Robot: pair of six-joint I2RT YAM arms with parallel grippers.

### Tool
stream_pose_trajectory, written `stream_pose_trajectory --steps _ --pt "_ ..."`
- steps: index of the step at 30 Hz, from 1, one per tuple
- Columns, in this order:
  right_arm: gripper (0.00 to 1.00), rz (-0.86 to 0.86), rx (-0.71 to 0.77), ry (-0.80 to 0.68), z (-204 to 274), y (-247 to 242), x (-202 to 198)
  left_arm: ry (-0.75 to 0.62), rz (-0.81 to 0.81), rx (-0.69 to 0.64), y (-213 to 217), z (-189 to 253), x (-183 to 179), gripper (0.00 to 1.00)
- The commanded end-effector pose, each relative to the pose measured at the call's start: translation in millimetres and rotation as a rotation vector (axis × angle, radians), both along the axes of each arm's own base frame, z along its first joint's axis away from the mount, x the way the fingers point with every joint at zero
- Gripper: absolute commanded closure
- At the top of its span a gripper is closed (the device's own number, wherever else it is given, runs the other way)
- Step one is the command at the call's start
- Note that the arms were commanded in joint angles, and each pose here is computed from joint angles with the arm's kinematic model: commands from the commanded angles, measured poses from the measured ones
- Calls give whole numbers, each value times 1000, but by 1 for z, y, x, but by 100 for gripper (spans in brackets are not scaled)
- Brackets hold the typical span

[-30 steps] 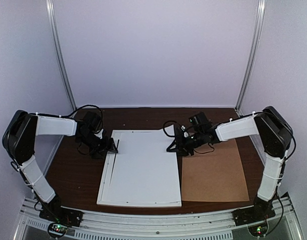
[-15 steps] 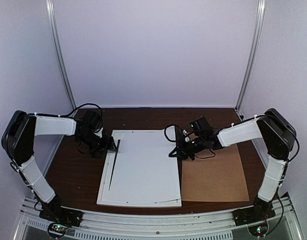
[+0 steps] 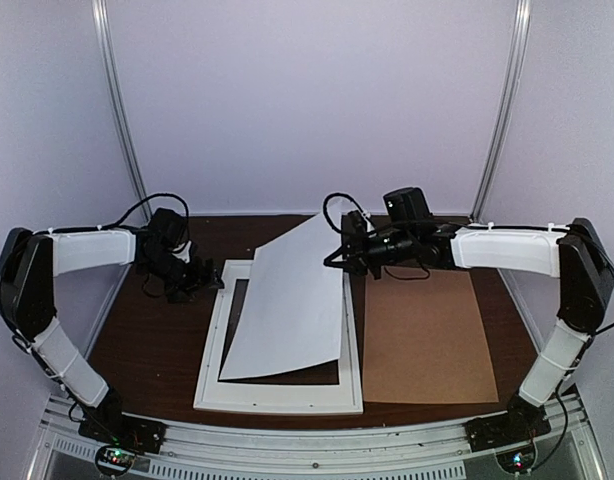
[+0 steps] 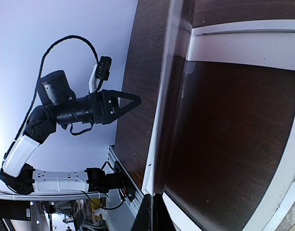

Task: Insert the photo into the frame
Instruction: Place the photo on the mat board.

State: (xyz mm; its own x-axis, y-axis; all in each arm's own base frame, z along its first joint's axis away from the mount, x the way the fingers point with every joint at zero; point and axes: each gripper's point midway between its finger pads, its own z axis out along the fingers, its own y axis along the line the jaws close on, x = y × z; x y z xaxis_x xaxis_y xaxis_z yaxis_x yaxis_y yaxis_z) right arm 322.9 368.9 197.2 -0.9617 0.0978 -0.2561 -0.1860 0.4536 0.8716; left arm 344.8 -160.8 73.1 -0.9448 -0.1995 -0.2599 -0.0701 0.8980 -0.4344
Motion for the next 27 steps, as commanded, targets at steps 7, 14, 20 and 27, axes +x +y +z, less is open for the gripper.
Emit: stream_pose_trajectory --steps 7,14,20,27 --pt "100 88 108 -51 56 42 -13 -201 170 71 73 74 15 2" --pt "100 116 154 -77 82 54 -22 -213 201 109 92 83 13 2" --pt "100 145 194 -88 105 62 -32 -206 208 121 95 79 14 2" --pt "100 188 245 -138 144 80 -39 -217 228 142 101 80 17 2"
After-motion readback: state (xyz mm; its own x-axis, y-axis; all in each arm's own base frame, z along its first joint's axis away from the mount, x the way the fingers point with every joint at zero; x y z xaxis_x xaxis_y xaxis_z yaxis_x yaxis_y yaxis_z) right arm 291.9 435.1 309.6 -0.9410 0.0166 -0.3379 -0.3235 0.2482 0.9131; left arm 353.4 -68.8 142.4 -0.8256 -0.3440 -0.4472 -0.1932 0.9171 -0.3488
